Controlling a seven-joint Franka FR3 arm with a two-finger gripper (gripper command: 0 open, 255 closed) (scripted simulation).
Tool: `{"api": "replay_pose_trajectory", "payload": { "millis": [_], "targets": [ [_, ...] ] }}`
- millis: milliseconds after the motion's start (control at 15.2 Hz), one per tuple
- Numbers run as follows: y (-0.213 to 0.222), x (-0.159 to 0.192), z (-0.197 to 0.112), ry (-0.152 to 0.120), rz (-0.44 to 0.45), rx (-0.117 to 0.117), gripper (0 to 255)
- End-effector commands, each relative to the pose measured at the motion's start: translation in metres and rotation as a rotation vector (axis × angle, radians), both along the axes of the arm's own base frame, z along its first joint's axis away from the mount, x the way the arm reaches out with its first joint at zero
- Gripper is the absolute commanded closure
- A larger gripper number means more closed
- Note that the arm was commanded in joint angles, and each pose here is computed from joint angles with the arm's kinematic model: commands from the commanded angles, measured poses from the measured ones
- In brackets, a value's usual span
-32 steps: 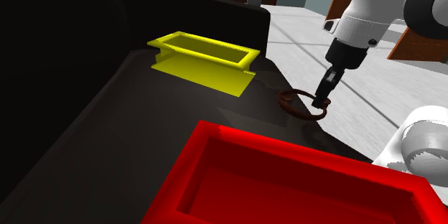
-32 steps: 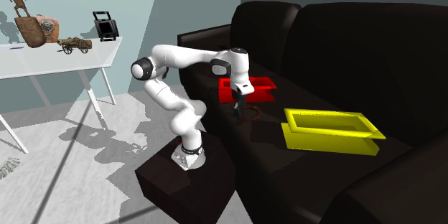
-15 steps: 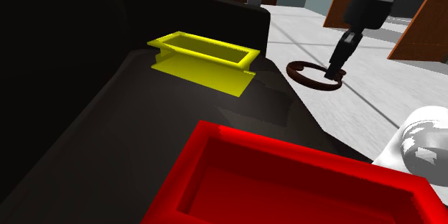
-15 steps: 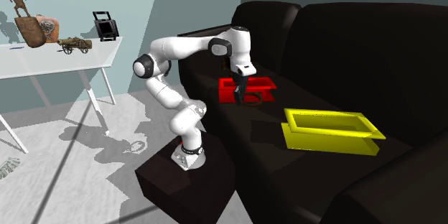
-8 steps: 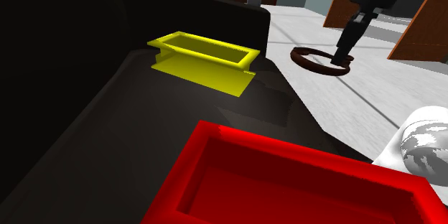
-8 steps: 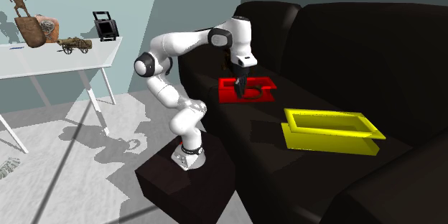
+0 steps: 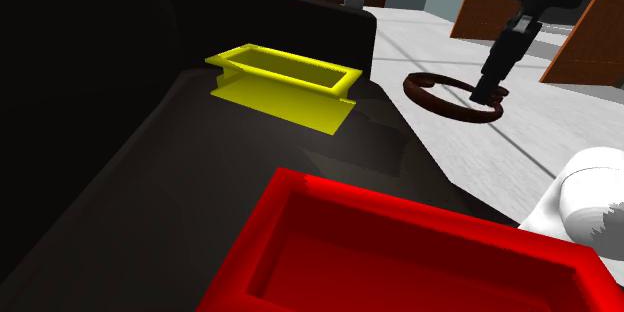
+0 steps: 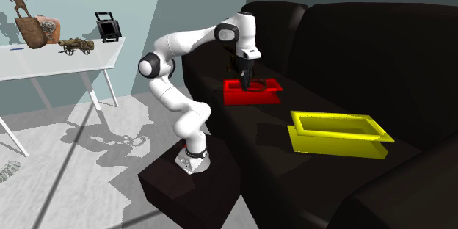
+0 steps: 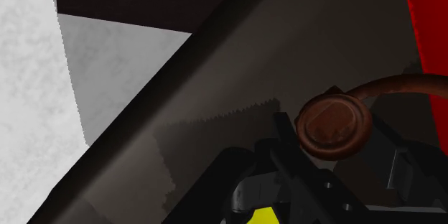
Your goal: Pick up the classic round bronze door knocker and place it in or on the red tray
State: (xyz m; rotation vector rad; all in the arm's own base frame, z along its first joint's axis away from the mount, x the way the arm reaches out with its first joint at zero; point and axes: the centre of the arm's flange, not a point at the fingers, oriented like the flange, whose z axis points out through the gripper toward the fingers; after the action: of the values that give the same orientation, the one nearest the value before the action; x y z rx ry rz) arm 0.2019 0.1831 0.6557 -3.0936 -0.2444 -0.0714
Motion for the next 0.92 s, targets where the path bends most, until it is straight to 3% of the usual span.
{"api": "replay_pose_trajectory", "payload": {
  "millis": [0,858],
  "targets": [
    [0.025,-0.013,0.000,0.000,-0.001,0.001,255],
    [0.177,-0.092,0.005,0.000,-0.001,0.001,255]
  ]
}}
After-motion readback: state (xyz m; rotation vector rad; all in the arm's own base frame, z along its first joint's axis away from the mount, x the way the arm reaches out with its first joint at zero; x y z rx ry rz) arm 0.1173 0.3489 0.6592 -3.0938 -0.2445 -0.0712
